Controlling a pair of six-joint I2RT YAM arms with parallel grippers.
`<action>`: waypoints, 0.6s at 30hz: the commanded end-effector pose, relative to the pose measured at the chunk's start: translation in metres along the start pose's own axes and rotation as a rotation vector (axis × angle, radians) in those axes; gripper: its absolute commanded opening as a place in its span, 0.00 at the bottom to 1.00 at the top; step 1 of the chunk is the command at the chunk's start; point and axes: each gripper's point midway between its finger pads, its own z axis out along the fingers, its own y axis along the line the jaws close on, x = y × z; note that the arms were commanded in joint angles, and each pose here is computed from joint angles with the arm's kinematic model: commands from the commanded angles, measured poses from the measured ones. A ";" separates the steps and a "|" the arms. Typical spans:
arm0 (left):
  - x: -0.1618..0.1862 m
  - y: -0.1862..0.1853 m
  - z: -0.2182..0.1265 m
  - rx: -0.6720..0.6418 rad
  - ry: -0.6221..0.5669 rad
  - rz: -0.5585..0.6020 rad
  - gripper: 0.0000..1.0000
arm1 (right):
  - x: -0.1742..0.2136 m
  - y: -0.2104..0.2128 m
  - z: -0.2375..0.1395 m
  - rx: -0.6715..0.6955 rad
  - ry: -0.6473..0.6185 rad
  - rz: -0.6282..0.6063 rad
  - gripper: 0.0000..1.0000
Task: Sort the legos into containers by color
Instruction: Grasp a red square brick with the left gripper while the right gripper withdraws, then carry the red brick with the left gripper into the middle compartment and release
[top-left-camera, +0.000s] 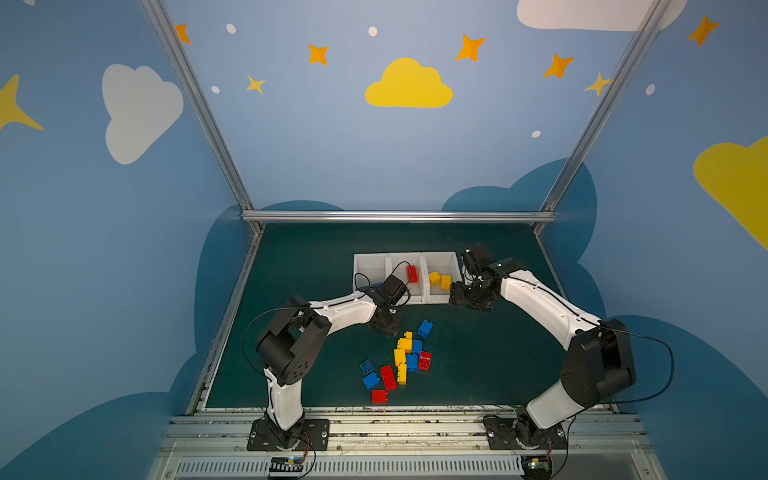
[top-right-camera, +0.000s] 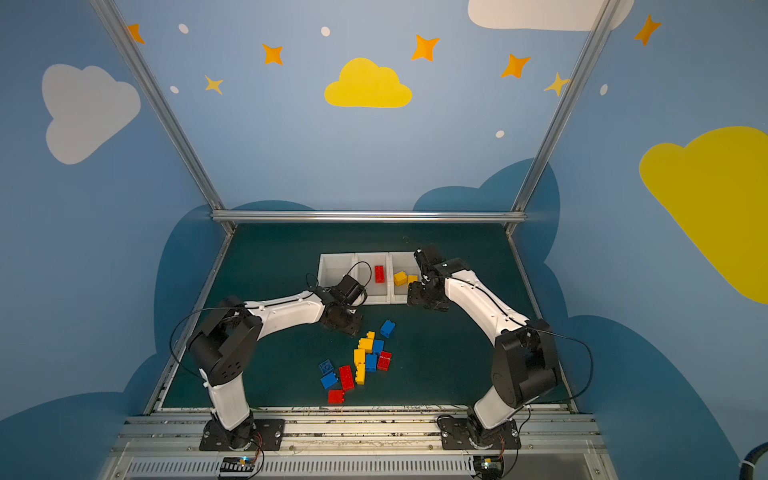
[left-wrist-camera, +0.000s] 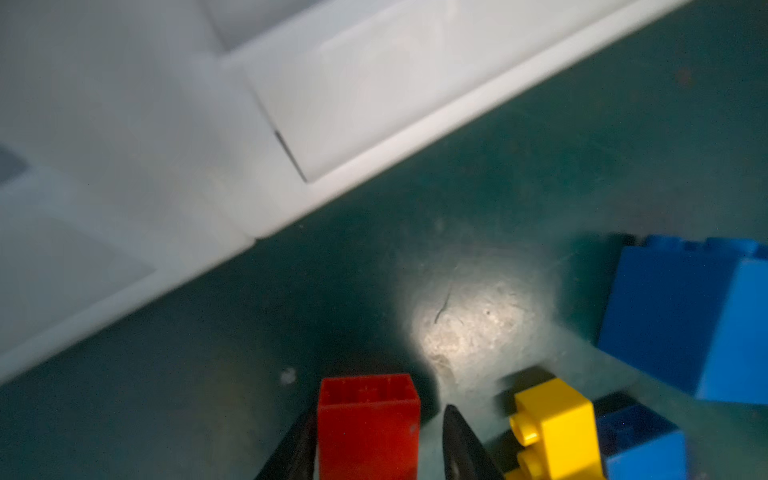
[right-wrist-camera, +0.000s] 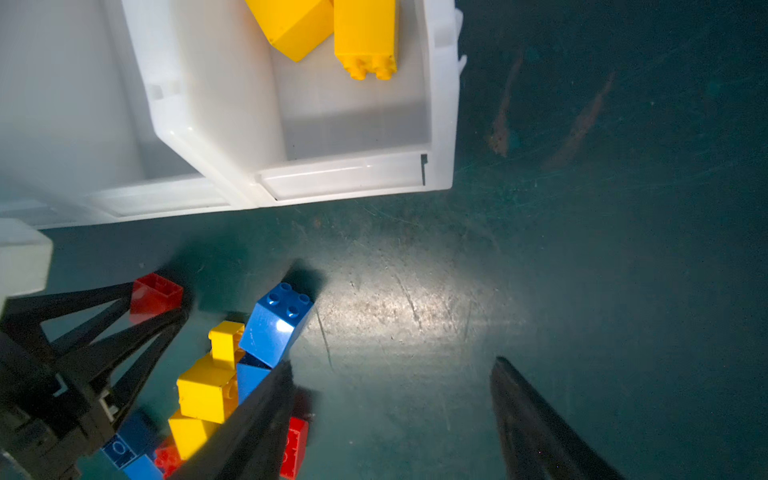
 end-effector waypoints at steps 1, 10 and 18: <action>0.010 0.008 0.006 -0.046 0.043 0.009 0.43 | -0.001 -0.001 -0.007 -0.003 -0.029 0.013 0.74; 0.010 0.006 0.006 -0.042 0.046 0.021 0.31 | 0.000 -0.001 -0.005 -0.003 -0.029 0.015 0.73; -0.016 -0.005 -0.021 -0.006 -0.023 0.031 0.29 | 0.000 -0.002 -0.008 -0.002 -0.035 0.009 0.72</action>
